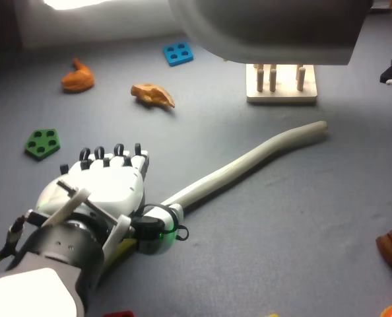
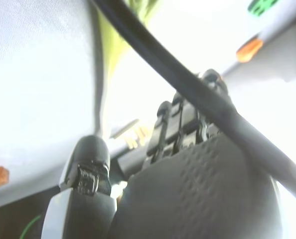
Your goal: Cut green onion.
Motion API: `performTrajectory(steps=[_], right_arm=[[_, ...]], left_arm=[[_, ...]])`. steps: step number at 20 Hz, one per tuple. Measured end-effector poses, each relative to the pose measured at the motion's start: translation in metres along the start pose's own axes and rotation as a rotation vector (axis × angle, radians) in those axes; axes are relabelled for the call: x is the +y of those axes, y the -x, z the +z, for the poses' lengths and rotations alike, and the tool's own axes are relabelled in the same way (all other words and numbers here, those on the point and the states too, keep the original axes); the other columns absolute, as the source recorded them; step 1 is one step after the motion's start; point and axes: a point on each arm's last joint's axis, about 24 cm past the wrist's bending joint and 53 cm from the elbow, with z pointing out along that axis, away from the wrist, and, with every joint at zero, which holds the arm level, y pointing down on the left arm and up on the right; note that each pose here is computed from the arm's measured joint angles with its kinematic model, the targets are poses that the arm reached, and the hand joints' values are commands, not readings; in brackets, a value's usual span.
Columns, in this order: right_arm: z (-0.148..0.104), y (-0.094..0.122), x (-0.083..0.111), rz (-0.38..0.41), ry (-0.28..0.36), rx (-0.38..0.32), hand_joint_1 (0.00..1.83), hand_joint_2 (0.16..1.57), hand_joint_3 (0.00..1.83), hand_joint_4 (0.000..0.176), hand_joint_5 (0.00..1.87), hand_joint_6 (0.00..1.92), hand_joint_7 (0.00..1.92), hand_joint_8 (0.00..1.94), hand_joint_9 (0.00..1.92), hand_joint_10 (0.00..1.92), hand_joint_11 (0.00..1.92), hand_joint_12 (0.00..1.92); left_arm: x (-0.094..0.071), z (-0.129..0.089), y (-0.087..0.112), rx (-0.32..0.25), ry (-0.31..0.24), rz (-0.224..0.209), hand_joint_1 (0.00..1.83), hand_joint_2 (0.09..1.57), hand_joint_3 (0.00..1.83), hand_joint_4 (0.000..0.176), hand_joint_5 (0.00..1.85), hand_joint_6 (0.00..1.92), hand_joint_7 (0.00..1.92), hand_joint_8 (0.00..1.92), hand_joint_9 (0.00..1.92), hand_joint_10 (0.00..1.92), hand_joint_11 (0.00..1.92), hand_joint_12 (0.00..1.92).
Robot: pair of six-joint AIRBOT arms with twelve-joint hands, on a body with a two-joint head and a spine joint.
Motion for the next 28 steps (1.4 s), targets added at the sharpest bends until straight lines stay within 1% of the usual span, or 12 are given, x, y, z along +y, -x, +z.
performTrajectory(steps=[4, 5, 7, 10, 11, 13, 15, 19, 22, 26, 28], right_arm=[[0.001, -0.005, 0.002, 0.001, 0.020, 0.007, 1.55, 0.72, 0.88, 0.176, 1.32, 1.92, 1.55, 1.94, 1.61, 1.92, 1.68, 1.92], [0.002, -0.005, 0.002, 0.000, 0.020, 0.005, 1.56, 0.71, 0.90, 0.176, 1.34, 1.92, 1.56, 1.94, 1.62, 1.92, 1.69, 1.92], [0.002, -0.004, 0.000, -0.001, 0.018, 0.003, 1.56, 0.71, 0.90, 0.176, 1.37, 1.92, 1.57, 1.94, 1.63, 1.92, 1.70, 1.92], [0.003, -0.004, 0.000, 0.005, 0.019, 0.001, 1.56, 0.72, 0.89, 0.176, 1.38, 1.92, 1.58, 1.94, 1.64, 1.92, 1.71, 1.92], [0.002, -0.006, 0.001, 0.007, 0.020, 0.001, 1.58, 0.71, 0.90, 0.176, 1.41, 1.92, 1.59, 1.94, 1.64, 1.92, 1.72, 1.92], [0.003, -0.006, 0.000, 0.006, 0.020, 0.000, 1.59, 0.70, 0.91, 0.176, 1.40, 1.92, 1.59, 1.94, 1.64, 1.92, 1.71, 1.92], [0.004, -0.005, -0.002, -0.011, 0.021, -0.008, 1.58, 0.70, 0.91, 0.176, 1.39, 1.92, 1.58, 1.94, 1.63, 1.92, 1.71, 1.92], [0.004, -0.007, -0.004, -0.006, 0.026, -0.002, 1.55, 0.72, 0.90, 0.176, 1.35, 1.92, 1.58, 1.94, 1.63, 1.92, 1.72, 1.92], [0.001, -0.010, -0.004, -0.005, 0.026, 0.006, 1.55, 0.71, 0.89, 0.176, 1.38, 1.92, 1.57, 1.94, 1.63, 1.92, 1.71, 1.92], [0.001, -0.011, -0.004, -0.003, 0.025, 0.008, 1.55, 0.71, 0.89, 0.176, 1.42, 1.92, 1.58, 1.94, 1.63, 1.92, 1.72, 1.92], [-0.001, -0.013, -0.005, -0.003, 0.023, 0.010, 1.55, 0.72, 0.90, 0.176, 1.43, 1.92, 1.58, 1.94, 1.63, 1.92, 1.71, 1.92]], left_arm=[[-0.011, 0.000, 0.009, -0.007, -0.050, 0.007, 0.14, 1.41, 0.00, 0.000, 0.00, 0.00, 0.00, 0.00, 0.00, 0.00, 0.00, 0.04], [-0.015, 0.000, 0.011, -0.007, -0.064, 0.007, 0.12, 1.41, 0.00, 0.000, 0.00, 0.00, 0.00, 0.00, 0.00, 0.00, 0.00, 0.03], [-0.022, 0.000, 0.018, -0.014, -0.087, 0.028, 0.09, 1.42, 0.00, 0.000, 0.00, 0.00, 0.00, 0.00, 0.01, 0.00, 0.00, 0.02], [-0.026, 0.000, 0.022, -0.008, -0.106, 0.032, 0.08, 1.42, 0.00, 0.000, 0.00, 0.00, 0.00, 0.00, 0.01, 0.00, 0.00, 0.03], [-0.027, 0.000, 0.027, -0.005, -0.122, 0.038, 0.09, 1.42, 0.00, 0.000, 0.00, 0.00, 0.00, 0.00, 0.01, 0.00, 0.00, 0.00], [-0.026, 0.000, 0.029, -0.005, -0.126, 0.040, 0.08, 1.42, 0.00, 0.000, 0.00, 0.00, 0.00, 0.00, 0.00, 0.00, 0.00, 0.00], [-0.028, 0.000, 0.031, -0.001, -0.138, 0.043, 0.09, 1.42, 0.00, 0.000, 0.00, 0.00, 0.00, 0.00, 0.01, 0.00, 0.00, 0.00], [-0.032, -0.001, 0.032, 0.009, -0.158, 0.047, 0.10, 1.42, 0.00, 0.000, 0.01, 0.00, 0.00, 0.00, 0.01, 0.00, 0.00, 0.00], [-0.034, -0.001, 0.031, 0.018, -0.167, 0.046, 0.11, 1.41, 0.00, 0.000, 0.01, 0.00, 0.01, 0.00, 0.02, 0.00, 0.00, 0.00], [-0.042, -0.003, 0.031, 0.020, -0.195, 0.052, 0.11, 1.41, 0.00, 0.000, 0.00, 0.00, 0.00, 0.00, 0.00, 0.00, 0.00, 0.00], [-0.042, -0.003, 0.031, 0.023, -0.192, 0.049, 0.11, 1.42, 0.00, 0.000, 0.00, 0.00, 0.00, 0.00, 0.00, 0.00, 0.00, 0.00]])
